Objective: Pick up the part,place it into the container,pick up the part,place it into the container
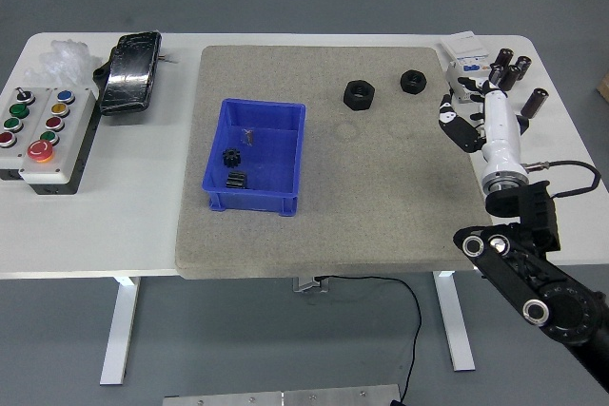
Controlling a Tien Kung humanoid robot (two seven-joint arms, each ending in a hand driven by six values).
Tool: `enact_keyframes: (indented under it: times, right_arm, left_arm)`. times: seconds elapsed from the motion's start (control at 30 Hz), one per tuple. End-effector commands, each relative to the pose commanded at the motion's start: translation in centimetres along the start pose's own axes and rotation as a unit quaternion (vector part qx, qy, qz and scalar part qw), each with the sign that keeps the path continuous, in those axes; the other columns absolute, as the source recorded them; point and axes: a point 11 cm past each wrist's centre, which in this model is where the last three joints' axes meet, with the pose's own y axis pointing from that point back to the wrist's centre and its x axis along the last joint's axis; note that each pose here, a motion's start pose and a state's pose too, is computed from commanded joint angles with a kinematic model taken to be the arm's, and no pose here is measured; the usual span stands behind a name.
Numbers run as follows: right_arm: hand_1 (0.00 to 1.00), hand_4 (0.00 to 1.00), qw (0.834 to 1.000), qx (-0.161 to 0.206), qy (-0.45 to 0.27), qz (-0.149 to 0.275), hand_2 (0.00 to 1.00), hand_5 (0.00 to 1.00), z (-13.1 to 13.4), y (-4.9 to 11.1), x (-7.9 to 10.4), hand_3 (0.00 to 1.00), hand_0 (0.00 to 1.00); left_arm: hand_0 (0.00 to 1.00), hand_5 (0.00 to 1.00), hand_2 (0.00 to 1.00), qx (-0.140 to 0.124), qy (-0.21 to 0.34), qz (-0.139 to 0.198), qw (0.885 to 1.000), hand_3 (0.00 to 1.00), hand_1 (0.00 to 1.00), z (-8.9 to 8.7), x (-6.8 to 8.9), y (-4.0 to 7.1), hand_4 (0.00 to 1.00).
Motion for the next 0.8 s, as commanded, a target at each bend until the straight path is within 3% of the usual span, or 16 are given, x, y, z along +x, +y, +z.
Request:
enact_keyframes:
  times: [0.27, 0.47, 0.6, 0.8]
  right_arm:
    - [0.767, 0.558, 0.996, -0.043, -0.057, 0.053, 0.786, 0.328, 4.1, 1.4, 4.0, 0.732, 0.567]
    - [0.765, 0.562, 0.994, -0.054, -0.039, 0.090, 0.785, 0.331, 5.2, 0.5, 7.3, 0.729, 0.565]
    - [0.763, 0.568, 0.993, -0.055, -0.035, 0.102, 0.785, 0.331, 5.2, 0.3, 8.2, 0.725, 0.572]
    - [0.758, 0.591, 0.991, -0.064, -0.040, 0.108, 0.785, 0.351, 5.6, 0.5, 8.1, 0.726, 0.577]
  left_arm:
    - [0.697, 0.512, 0.699, -0.016, 0.000, -0.010, 1.000, 0.813, 0.686, -0.3, -0.5, -0.3, 0.772]
    - [0.699, 0.514, 0.699, -0.033, -0.001, -0.011, 0.999, 0.812, 0.686, 0.3, -0.4, -0.2, 0.773]
    - [0.699, 0.513, 0.702, -0.031, -0.009, -0.010, 0.999, 0.809, 0.686, 0.3, -0.4, -0.1, 0.774]
    - [0.703, 0.510, 0.705, -0.009, -0.015, -0.012, 1.000, 0.809, 0.689, -0.5, -0.5, -0.3, 0.774]
